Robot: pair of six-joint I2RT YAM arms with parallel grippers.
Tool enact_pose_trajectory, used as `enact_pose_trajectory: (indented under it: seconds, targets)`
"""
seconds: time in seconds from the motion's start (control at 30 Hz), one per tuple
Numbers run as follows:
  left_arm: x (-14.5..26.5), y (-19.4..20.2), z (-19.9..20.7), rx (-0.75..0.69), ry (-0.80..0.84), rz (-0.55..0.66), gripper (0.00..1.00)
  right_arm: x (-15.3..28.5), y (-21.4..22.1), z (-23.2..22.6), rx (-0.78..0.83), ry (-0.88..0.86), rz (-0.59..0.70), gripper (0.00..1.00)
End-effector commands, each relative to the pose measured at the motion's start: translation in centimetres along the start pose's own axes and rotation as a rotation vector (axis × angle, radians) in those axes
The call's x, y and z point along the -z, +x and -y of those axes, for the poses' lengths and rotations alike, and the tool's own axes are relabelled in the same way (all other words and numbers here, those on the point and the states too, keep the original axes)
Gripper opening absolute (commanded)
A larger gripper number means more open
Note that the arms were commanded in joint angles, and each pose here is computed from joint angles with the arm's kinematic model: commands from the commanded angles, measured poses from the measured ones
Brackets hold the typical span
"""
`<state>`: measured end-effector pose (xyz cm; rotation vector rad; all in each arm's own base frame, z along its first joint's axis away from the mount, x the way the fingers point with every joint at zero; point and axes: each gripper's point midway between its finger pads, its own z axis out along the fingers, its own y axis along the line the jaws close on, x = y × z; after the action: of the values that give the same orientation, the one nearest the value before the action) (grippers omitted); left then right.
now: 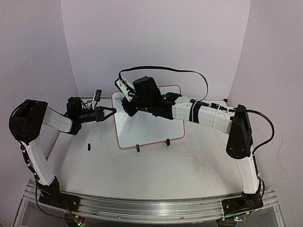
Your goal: Write a sentence on the whiteboard
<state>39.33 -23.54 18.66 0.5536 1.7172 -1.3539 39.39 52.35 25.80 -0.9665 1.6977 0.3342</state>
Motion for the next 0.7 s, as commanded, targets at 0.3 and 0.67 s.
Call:
enact_pose_trajectory:
  seconds: [0.3, 0.67]
  targets:
    - [-0.1, -1.7, 1.4, -0.086, 0.032, 0.026, 0.0, 0.9, 0.7, 0.2, -0.041, -0.003, -0.02, 0.0]
    - [-0.1, -1.7, 1.4, -0.084, 0.035, 0.024, 0.0, 1.5, 1.1, -0.4, -0.055, -0.023, -0.028, 0.0]
